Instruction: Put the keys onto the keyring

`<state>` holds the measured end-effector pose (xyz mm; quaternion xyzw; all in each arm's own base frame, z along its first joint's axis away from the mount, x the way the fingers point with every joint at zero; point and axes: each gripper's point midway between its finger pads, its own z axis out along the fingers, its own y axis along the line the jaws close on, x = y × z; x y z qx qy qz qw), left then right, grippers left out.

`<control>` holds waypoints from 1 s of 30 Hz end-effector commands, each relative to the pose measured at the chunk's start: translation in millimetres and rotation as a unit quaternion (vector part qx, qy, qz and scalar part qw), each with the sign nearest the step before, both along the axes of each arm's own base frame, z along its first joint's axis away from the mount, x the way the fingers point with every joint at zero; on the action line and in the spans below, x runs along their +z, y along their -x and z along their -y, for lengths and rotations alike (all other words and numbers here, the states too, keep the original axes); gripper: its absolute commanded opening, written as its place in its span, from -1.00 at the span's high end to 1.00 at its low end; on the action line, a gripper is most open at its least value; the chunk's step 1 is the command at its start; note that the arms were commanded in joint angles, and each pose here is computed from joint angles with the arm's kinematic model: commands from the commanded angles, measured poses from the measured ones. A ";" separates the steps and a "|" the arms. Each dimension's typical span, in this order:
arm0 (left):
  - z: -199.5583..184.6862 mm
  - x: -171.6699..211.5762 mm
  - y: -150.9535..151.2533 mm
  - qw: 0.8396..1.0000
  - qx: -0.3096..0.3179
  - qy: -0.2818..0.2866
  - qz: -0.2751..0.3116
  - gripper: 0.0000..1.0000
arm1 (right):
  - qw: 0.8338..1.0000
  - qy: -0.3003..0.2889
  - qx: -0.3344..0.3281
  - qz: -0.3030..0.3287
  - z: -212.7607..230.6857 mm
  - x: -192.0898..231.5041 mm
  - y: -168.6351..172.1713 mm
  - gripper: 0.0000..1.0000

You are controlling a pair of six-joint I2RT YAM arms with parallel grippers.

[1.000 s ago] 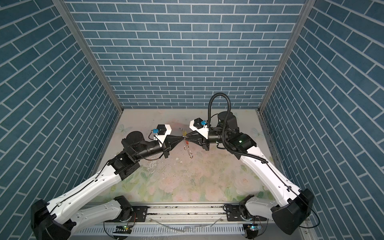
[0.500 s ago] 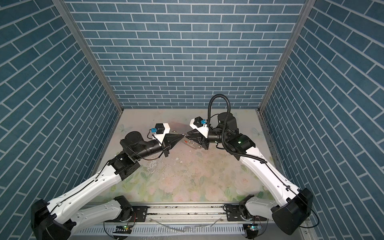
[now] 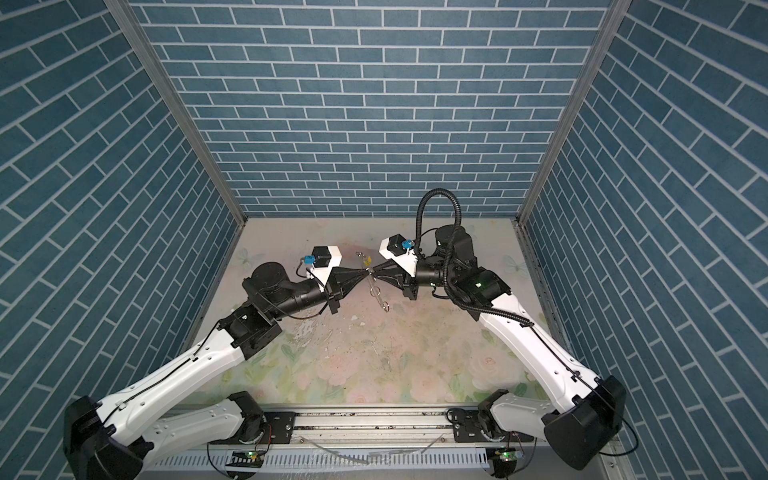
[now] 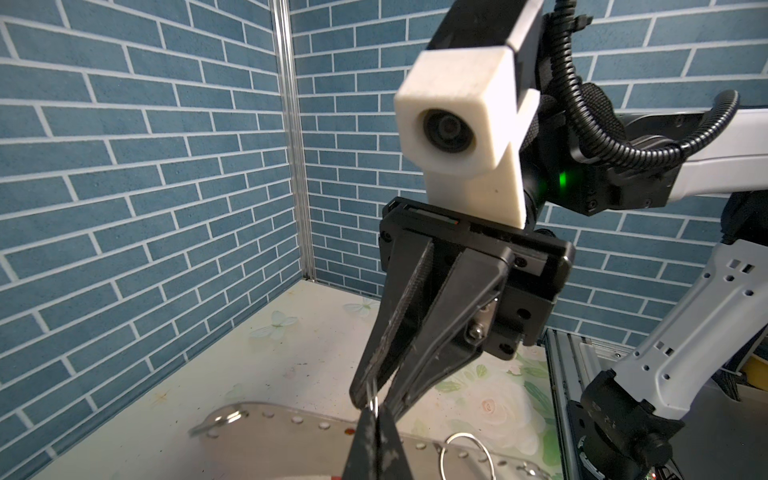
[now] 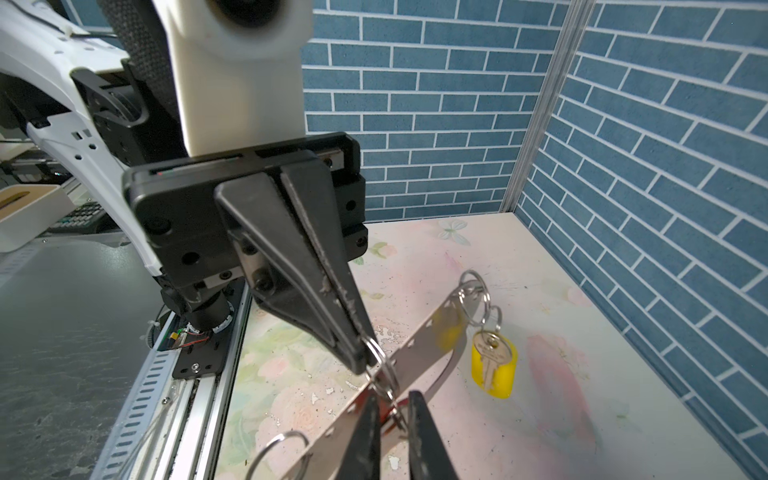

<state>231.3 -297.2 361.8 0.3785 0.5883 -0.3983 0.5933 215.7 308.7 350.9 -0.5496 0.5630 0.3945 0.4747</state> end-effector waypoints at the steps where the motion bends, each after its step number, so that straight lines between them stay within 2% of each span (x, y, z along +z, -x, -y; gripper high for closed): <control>1: -0.2 14.5 2.2 1.000 -0.002 0.019 0.018 1.00 | 1.000 -0.003 0.027 -0.002 -1.9 -0.6 10.1 0.93; 3: -1.3 14.6 0.9 1.000 0.003 0.022 0.017 1.00 | 0.999 -0.001 0.031 -0.006 -2.2 -2.2 11.5 1.00; 17: -3.8 16.5 -5.4 0.998 0.022 0.049 0.011 1.00 | 0.998 -0.006 0.055 -0.022 -9.0 -6.9 21.4 1.00; 30: -0.4 9.6 -6.2 0.998 0.028 0.050 0.006 1.00 | 0.997 -0.009 0.081 -0.018 -23.5 -4.2 30.4 1.00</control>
